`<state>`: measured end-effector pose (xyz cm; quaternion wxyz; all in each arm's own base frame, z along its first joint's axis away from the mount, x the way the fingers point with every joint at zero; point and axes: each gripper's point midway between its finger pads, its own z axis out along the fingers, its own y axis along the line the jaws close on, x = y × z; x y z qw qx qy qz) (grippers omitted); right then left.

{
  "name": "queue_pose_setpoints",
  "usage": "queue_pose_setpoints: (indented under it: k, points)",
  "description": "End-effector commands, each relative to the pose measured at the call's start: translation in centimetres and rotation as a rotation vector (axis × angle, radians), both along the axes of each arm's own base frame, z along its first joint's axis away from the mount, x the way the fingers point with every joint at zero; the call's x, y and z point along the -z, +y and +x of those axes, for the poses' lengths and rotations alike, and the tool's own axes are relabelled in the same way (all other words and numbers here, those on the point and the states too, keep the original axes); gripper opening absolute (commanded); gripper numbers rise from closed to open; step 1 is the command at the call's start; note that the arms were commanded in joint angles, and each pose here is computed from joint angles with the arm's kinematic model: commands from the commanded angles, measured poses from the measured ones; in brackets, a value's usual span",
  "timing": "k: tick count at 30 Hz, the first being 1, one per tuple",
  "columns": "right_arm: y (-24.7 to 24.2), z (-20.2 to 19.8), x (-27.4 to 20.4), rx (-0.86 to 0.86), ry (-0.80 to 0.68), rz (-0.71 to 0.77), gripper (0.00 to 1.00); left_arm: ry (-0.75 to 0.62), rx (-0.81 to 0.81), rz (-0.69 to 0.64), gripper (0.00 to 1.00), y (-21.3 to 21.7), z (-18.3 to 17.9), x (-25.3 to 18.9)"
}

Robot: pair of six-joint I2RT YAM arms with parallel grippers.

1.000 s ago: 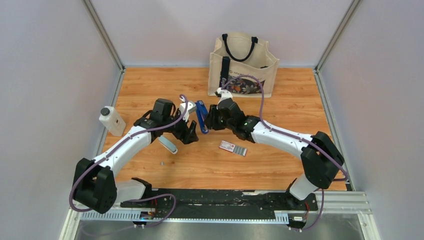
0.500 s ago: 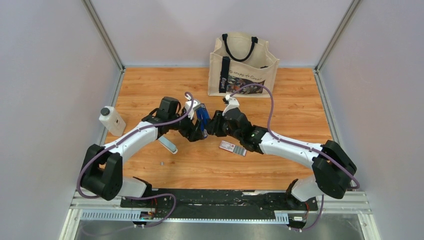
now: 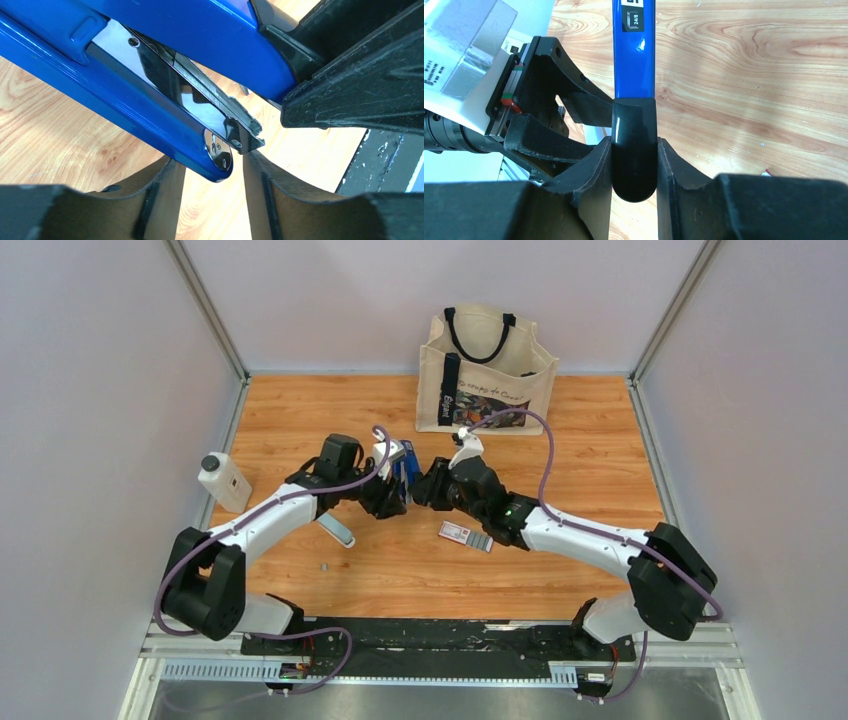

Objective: Unload the staples from the stapler

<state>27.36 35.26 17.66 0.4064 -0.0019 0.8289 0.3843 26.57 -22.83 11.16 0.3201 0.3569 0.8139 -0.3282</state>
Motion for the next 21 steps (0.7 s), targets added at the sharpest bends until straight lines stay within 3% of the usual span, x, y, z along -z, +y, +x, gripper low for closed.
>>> queue_pose_setpoints:
  k: [1, 6, 12, 21]
  points:
    - [1.3, -0.5, -6.3, -0.025, -0.095, 0.193, 0.00, -0.149, 0.025, -0.032, 0.50, -0.5, 1.3, -2.2]
    - [0.8, -1.5, -4.4, -0.062, -0.086, 0.126, 0.00, -0.228, 0.042, 0.017, 0.43, 0.1, 1.5, -2.4]
    - [-1.1, -3.3, -2.0, -0.107, -0.090, 0.053, 0.00, -0.404, 0.061, 0.192, 0.32, 2.2, 3.0, -1.5]
    - [-1.8, -6.3, -0.7, -0.210, -0.074, 0.094, 0.00, -0.487, 0.024, 0.377, 0.25, 3.5, 4.9, -0.2]
